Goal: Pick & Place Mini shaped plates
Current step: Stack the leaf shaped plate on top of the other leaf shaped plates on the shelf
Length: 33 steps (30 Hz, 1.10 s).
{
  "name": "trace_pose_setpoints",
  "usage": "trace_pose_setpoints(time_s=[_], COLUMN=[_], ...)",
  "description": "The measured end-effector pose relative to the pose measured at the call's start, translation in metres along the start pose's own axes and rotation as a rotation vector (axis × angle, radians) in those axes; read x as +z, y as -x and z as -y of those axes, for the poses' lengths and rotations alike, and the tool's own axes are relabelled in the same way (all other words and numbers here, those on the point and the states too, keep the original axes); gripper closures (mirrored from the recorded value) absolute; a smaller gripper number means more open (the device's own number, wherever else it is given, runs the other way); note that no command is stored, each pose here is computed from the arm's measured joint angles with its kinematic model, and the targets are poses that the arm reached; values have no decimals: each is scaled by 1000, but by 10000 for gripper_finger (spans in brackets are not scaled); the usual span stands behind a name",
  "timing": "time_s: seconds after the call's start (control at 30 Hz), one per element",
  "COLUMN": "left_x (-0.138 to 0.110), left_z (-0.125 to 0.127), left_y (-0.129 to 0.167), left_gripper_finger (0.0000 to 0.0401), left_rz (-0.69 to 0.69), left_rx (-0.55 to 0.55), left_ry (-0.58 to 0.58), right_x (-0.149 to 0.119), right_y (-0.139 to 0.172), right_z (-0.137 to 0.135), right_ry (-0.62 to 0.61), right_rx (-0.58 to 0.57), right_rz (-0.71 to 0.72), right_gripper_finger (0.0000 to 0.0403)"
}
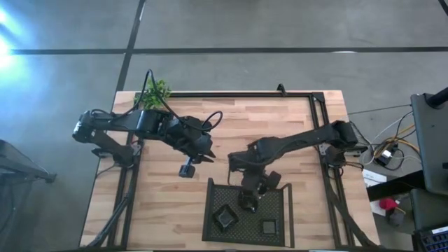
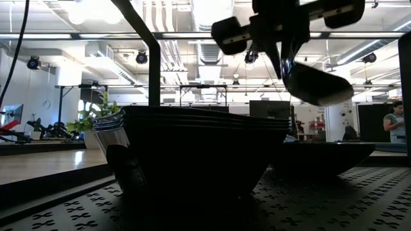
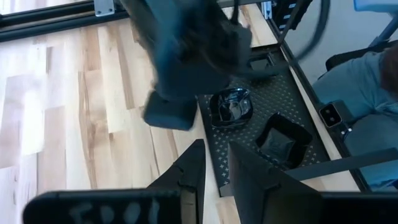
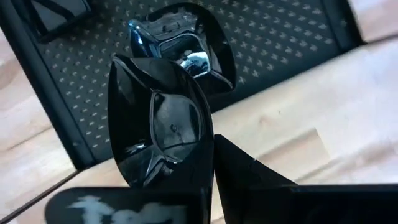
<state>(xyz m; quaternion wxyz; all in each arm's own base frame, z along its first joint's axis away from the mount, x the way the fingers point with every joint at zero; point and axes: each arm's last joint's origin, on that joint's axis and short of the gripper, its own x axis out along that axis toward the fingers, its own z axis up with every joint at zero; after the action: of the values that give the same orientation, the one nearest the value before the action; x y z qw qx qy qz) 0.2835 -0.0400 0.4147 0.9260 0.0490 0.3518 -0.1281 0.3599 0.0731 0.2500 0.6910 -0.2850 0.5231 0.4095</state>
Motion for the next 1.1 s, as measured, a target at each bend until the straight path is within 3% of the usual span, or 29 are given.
trace_pose_setpoints(time_s=[0.3, 0.53, 1.1], left_x=[0, 0, 0], left_z=[0, 0, 0], left_y=[0, 0, 0], left_gripper_finger=[339, 339, 339], left_rz=[0, -1, -1], left_rx=[3, 3, 2], left_ry=[0, 18, 22], right_x=[28, 52, 59], right_y=[-36, -44, -44], right_z=[9, 11, 17], right_ry=[120, 182, 227], right_rx=[69, 107, 89], right_rz=[-47, -71, -58], right_gripper_finger=[395, 395, 394])
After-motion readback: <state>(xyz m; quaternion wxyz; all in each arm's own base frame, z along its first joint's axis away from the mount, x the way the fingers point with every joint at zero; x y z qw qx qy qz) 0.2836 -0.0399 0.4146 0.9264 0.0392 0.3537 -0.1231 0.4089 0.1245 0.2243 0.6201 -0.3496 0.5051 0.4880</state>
